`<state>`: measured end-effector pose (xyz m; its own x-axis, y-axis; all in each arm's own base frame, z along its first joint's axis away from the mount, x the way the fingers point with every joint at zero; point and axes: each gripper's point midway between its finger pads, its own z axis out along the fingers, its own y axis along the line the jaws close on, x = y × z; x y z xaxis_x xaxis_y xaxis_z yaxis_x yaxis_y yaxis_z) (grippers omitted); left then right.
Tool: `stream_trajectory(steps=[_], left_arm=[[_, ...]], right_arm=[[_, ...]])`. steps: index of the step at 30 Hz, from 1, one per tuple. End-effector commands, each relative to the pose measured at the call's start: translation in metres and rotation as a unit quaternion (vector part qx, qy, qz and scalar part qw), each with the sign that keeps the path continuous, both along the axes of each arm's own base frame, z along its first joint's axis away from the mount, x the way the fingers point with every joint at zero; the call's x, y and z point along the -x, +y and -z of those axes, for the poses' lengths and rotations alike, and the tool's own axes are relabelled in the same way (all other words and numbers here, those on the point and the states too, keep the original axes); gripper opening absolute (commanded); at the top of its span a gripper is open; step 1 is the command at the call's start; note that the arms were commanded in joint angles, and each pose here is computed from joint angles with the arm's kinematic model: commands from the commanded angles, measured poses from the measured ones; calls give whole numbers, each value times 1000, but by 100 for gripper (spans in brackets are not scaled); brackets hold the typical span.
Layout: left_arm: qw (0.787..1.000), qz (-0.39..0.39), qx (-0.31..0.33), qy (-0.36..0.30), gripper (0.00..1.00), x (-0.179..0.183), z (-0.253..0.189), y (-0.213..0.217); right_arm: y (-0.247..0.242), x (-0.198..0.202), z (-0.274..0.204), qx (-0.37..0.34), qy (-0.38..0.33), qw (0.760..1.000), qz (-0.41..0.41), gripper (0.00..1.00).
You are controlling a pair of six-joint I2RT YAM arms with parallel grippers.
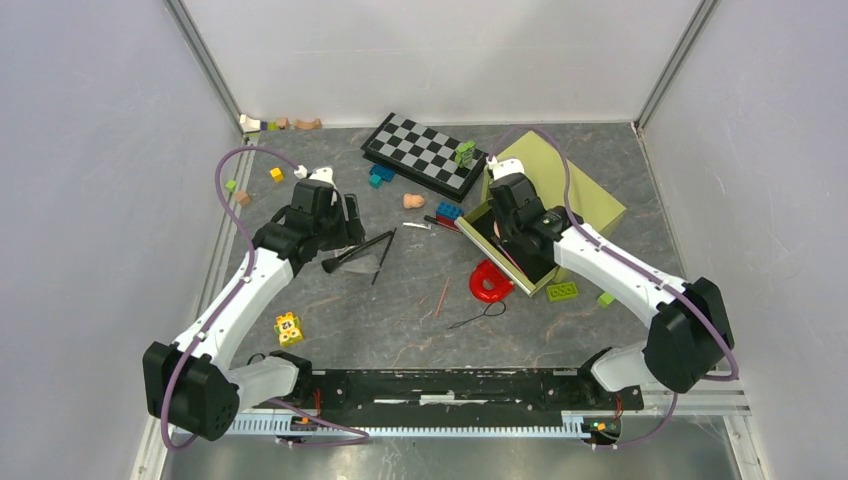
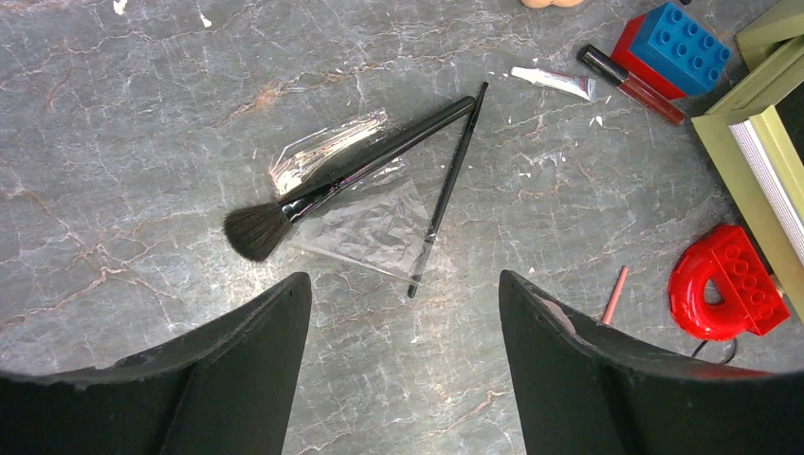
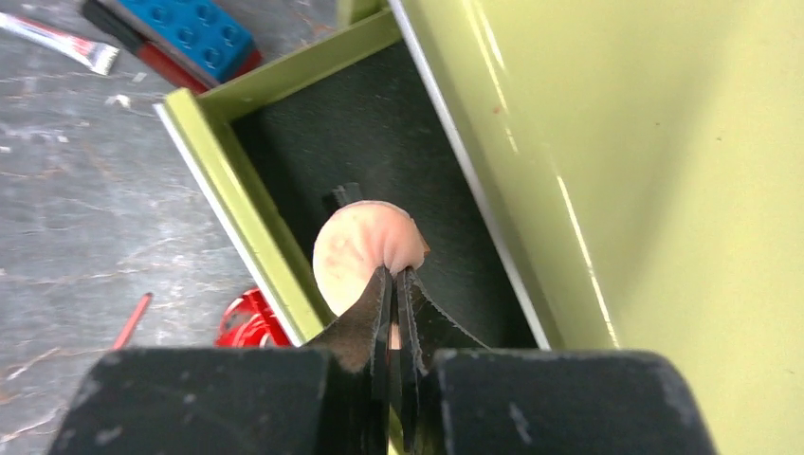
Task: Organize the makeup
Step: Place the makeup tool in the drawer.
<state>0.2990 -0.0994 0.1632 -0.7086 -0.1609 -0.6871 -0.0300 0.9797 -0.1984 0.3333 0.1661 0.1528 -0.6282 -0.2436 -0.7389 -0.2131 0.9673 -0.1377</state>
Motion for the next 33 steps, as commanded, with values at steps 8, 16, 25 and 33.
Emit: stream_trajectory(steps=[8,16,25,33], left_arm=[[1000,16,0,-22,79,-4,-9,-1],[1000,16,0,-19,79,-4,-7,-1],[1000,15,2,-18,79,-5,-7,-1],[1000,15,4,-16,79,-5,-5,-1]], right_arm=[[-17,-9,28,80,13,997,-8,5],[-10,-19,49,107,30,993,-33,7],[-1,-11,80,121,65,988,-74,10],[-16,-3,105,166,98,979,-60,12]])
